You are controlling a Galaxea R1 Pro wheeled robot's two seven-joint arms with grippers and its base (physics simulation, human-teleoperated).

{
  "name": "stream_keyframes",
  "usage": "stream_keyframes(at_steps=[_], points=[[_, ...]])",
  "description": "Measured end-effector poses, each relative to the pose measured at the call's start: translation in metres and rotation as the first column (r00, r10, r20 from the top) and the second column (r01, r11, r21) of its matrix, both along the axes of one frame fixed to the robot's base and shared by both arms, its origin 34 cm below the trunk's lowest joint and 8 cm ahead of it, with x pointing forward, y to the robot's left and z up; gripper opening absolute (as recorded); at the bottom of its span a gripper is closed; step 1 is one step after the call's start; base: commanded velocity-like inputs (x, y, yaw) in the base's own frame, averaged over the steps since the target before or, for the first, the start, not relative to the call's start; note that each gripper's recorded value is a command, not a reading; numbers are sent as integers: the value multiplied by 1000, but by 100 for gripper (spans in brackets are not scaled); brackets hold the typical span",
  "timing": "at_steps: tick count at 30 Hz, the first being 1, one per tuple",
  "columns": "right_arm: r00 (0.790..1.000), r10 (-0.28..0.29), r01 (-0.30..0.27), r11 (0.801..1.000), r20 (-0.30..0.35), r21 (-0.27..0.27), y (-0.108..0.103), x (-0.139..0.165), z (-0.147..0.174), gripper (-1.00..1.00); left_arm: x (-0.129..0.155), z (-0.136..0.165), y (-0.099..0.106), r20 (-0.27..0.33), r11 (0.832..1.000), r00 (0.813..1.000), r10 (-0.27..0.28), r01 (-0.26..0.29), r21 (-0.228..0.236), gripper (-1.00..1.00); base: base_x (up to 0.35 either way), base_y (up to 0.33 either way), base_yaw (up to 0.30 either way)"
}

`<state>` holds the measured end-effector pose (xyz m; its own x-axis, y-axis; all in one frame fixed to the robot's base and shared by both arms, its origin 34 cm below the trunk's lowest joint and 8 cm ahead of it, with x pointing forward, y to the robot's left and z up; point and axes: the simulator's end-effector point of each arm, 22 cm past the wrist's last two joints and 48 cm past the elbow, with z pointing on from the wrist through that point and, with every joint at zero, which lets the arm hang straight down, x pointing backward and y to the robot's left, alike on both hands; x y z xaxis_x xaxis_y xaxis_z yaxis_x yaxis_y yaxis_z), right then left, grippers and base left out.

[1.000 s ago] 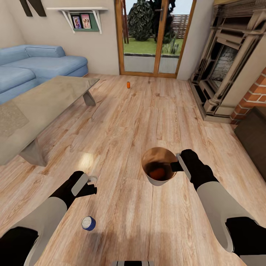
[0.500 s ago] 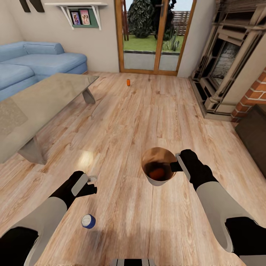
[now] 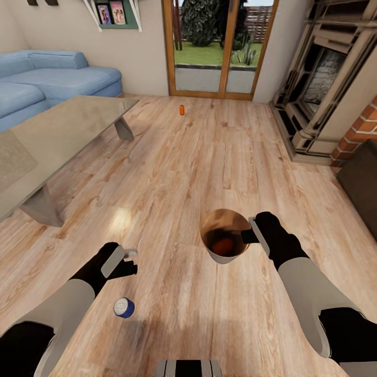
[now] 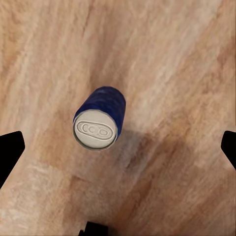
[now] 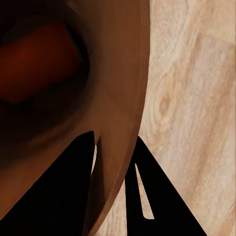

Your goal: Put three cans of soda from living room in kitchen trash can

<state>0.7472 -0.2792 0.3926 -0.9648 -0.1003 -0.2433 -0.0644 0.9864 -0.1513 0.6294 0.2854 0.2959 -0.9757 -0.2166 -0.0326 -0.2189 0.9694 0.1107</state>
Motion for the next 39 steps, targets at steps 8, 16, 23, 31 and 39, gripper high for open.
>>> stream_keyframes(at_steps=[8, 16, 23, 31, 39], points=[[1000, 0, 0, 1000, -6, 0, 0, -2, -6, -100, -3, -6, 2, -5, 1000, 1000, 3, -3, 2, 100, 0, 0, 0], [1000, 0, 0, 1000, -7, -2, -1, -2, -7, -100, 0, -6, 17, 14, 999, 1000, 23, -23, 24, 100, 0, 0, 0], [1000, -1, 1, 1000, -10, -4, -2, -3, -8, -100, -1, -8, 33, 19, 998, 999, 37, -37, 43, 100, 0, 0, 0], [1000, 0, 0, 1000, -14, -4, -2, -4, -11, -100, -13, -18, 40, -2, 997, 999, 53, -52, 61, 100, 0, 0, 0], [1000, 0, 0, 1000, -22, -4, -2, -5, -16, -100, -17, -23, 41, -9, 996, 998, 55, -54, 65, 100, 0, 0, 0]])
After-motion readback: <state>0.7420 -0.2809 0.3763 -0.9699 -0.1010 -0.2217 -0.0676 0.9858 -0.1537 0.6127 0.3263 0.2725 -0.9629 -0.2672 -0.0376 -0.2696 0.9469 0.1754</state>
